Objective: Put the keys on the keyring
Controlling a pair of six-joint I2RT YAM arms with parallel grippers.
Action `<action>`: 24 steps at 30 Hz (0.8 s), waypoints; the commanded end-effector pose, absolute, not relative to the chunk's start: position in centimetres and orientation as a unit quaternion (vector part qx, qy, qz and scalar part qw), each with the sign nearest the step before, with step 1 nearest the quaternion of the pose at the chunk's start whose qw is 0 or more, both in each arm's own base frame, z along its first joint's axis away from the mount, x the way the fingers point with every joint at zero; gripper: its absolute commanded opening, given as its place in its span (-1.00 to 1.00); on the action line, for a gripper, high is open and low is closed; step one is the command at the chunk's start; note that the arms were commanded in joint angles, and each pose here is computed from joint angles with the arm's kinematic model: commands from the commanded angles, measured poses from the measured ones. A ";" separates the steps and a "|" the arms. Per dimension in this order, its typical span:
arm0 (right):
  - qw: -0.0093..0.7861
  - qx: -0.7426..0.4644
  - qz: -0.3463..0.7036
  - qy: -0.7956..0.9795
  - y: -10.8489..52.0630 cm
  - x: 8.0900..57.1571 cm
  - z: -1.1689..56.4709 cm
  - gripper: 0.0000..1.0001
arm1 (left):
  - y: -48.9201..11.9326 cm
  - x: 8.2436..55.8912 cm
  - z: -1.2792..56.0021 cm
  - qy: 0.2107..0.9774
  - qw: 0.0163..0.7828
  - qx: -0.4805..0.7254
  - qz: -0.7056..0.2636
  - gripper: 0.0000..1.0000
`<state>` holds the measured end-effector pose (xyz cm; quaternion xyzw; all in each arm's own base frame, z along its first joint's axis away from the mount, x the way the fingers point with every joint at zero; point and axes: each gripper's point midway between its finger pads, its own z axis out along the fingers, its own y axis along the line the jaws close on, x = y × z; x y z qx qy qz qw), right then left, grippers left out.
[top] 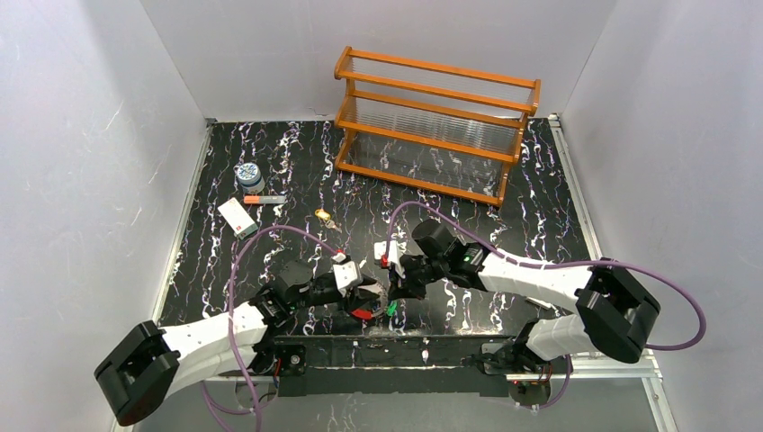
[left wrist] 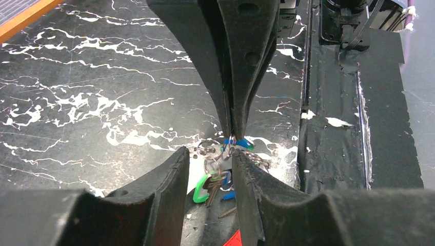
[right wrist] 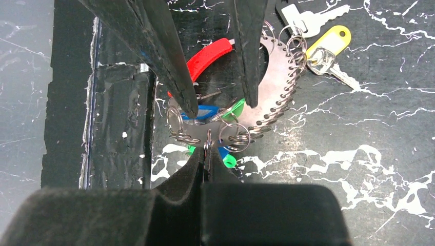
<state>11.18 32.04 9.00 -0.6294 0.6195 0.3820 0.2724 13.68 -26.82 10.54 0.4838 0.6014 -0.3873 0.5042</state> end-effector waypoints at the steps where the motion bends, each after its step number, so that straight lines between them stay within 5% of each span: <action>1: 0.293 -0.639 0.404 0.586 34.0 11.3 11.3 -0.97 | -28.0 13.6 12.4 0.570 0.515 0.499 -0.402 -0.34; 11: 0.292 -0.638 0.409 0.583 34.3 11.0 11.6 -0.97 | -29.2 12.8 10.8 0.570 0.474 0.528 -0.415 -0.55; 17: 0.290 -0.640 0.407 0.584 34.4 11.0 11.4 -0.97 | -29.3 12.9 9.6 0.580 0.462 0.534 -0.406 -0.99; 24: 0.310 -0.640 0.398 0.579 34.2 11.4 11.7 -0.97 | -29.3 12.8 9.5 0.579 0.463 0.537 -0.404 -1.00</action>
